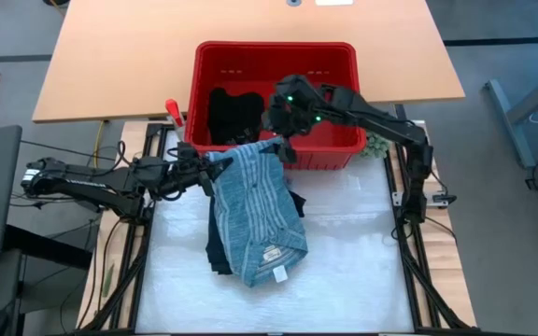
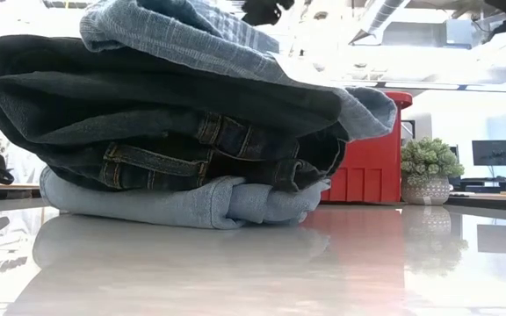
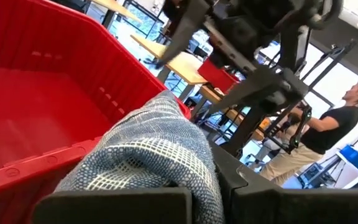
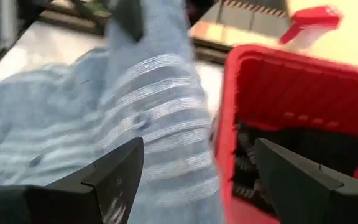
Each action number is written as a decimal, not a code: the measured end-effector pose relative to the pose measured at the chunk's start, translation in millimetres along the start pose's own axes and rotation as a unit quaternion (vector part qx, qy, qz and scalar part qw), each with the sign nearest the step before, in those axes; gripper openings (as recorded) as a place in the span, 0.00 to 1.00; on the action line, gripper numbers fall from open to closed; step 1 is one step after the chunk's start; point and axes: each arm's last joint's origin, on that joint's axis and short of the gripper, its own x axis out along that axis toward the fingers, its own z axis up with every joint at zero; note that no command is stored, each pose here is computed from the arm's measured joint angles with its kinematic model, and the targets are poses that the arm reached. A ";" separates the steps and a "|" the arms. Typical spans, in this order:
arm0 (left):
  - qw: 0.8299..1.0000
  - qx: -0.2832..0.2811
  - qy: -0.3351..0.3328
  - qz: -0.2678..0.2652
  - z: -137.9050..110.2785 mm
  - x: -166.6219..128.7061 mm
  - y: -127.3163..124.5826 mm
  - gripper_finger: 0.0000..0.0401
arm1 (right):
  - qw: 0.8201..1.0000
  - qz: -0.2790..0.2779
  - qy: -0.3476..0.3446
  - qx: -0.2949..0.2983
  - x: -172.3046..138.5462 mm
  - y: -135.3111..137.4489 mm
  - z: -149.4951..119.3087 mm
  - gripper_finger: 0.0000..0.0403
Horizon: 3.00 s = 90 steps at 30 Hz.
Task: Fold Laundry from Bin
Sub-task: Fold the blue and white patterned shirt
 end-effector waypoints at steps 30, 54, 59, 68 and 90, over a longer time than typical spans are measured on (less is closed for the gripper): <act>0.997 0.012 0.048 -0.066 -2.7 -0.9 -3.6 0.12 | 0.987 0.062 0.131 -0.068 41.8 11.6 -17.2 0.18; 0.939 0.302 0.160 -0.031 66.9 -4.2 -60.0 0.49 | 0.978 0.093 0.185 -0.019 41.3 29.4 -22.1 0.08; 0.892 0.370 0.258 0.015 69.4 43.5 -68.0 0.49 | 0.979 0.092 0.183 -0.017 41.7 30.2 -21.3 0.08; 0.816 0.388 0.427 0.027 63.4 96.1 -48.9 0.49 | 0.979 0.090 0.180 -0.013 42.1 31.2 -20.1 0.08; 0.780 0.434 0.444 0.082 83.6 87.0 -43.9 0.69 | 0.979 0.091 0.184 -0.013 41.9 31.6 -20.7 0.08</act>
